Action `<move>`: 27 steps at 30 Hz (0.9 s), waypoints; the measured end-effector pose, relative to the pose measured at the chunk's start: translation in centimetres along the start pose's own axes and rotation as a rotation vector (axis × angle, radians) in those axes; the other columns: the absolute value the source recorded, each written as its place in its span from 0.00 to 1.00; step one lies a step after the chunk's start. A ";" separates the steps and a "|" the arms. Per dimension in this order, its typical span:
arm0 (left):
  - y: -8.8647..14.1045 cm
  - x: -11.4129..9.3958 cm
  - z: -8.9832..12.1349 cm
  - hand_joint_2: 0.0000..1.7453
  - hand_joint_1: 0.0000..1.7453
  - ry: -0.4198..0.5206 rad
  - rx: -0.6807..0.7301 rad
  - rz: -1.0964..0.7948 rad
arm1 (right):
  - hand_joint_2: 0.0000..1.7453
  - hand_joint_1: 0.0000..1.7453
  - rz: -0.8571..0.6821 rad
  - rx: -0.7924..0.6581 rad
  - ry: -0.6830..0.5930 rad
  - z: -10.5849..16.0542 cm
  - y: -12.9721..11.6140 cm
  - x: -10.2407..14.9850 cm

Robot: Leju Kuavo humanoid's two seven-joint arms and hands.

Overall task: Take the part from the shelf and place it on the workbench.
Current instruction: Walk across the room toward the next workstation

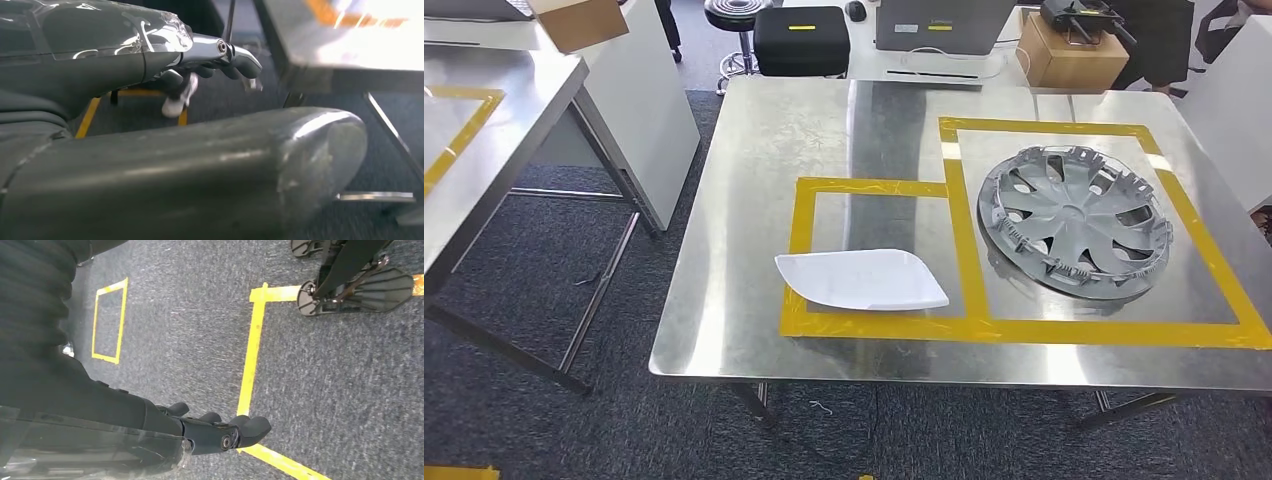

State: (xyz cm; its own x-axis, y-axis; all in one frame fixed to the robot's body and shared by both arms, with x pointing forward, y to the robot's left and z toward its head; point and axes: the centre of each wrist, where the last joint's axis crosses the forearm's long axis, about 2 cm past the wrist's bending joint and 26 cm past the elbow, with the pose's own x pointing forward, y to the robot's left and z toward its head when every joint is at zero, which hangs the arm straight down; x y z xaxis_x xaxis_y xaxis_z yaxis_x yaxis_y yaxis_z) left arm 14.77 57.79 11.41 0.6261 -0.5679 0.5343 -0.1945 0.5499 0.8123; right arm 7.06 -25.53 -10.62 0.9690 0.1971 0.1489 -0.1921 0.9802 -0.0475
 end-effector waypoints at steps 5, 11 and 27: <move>-5.6 -1.9 1.7 0.00 0.00 0.041 -0.063 0.177 | 1.00 0.00 0.000 0.002 0.025 0.0 0.0 0.1; -15.5 -2.0 4.2 0.00 0.00 0.148 -0.227 0.390 | 1.00 0.00 -0.001 -0.008 0.002 0.0 -0.1 0.5; -26.2 -1.6 10.4 0.00 0.00 0.411 -0.493 0.388 | 1.00 0.00 -0.001 -0.036 -0.013 -0.1 -1.1 0.8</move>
State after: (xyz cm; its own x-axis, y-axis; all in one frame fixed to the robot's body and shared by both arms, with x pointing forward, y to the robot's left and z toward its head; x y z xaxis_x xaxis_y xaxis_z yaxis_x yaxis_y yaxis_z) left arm 11.02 37.95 -8.36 0.8318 -0.0561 0.5523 -0.1581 0.9297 0.3326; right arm 8.03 -26.45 -10.50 0.9671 0.1961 0.1619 -0.1847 0.9793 -0.0829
